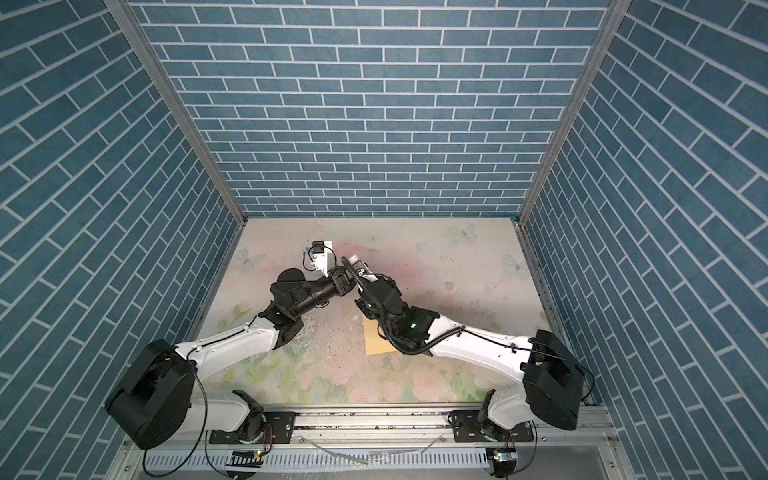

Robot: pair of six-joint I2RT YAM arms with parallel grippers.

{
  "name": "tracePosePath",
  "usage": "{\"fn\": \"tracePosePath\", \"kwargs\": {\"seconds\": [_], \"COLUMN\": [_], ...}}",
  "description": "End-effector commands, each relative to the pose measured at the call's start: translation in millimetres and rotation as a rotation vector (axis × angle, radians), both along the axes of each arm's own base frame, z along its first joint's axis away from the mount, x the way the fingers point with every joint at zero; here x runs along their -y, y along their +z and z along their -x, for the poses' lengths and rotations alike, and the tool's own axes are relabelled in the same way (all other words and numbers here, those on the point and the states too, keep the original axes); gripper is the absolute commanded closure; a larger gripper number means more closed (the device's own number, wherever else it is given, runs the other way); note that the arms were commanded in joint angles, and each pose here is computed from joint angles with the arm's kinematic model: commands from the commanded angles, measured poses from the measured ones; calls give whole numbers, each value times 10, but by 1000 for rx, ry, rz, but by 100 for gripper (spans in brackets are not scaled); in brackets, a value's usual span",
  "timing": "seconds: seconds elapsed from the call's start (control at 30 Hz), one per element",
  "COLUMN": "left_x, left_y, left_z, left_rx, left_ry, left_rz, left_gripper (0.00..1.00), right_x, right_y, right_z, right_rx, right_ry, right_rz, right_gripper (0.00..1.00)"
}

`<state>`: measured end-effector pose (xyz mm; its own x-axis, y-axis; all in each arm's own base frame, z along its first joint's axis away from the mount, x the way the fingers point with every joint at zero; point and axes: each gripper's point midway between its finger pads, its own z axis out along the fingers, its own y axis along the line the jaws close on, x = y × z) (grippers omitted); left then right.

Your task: Place the letter into the envelope and seal it

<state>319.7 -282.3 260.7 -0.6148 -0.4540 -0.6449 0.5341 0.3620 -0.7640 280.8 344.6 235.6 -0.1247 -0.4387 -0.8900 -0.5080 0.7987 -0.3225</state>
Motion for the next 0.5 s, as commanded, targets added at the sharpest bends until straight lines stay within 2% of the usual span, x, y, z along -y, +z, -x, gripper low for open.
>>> {"fn": "tracePosePath", "kwargs": {"seconds": [0.0, 0.1, 0.17, 0.27, 0.33, 0.47], "left_x": [158, 160, 158, 148, 142, 145], "left_y": [199, 188, 187, 189, 178, 184], "left_z": [238, 241, 244, 257, 264, 275], "left_rx": [63, 60, 61, 70, 75, 89], "left_ry": [-120, -121, -120, -121, -121, -124], "left_rz": [39, 38, 39, 34, 22, -26], "left_gripper": [100, 100, 100, 100, 100, 100], "right_x": [198, 143, 109, 102, 109, 208], "right_y": [48, 30, 46, 48, 90, 184], "right_z": [-222, -198, -145, -41, 46, 196], "right_rx": [120, 107, 71, -33, -110, -241], "right_ry": [-171, -144, -88, 32, 126, 275], "right_rz": [193, 172, 106, -30, -146, -379], "right_gripper": [100, 100, 99, 80, 63, 44]}}
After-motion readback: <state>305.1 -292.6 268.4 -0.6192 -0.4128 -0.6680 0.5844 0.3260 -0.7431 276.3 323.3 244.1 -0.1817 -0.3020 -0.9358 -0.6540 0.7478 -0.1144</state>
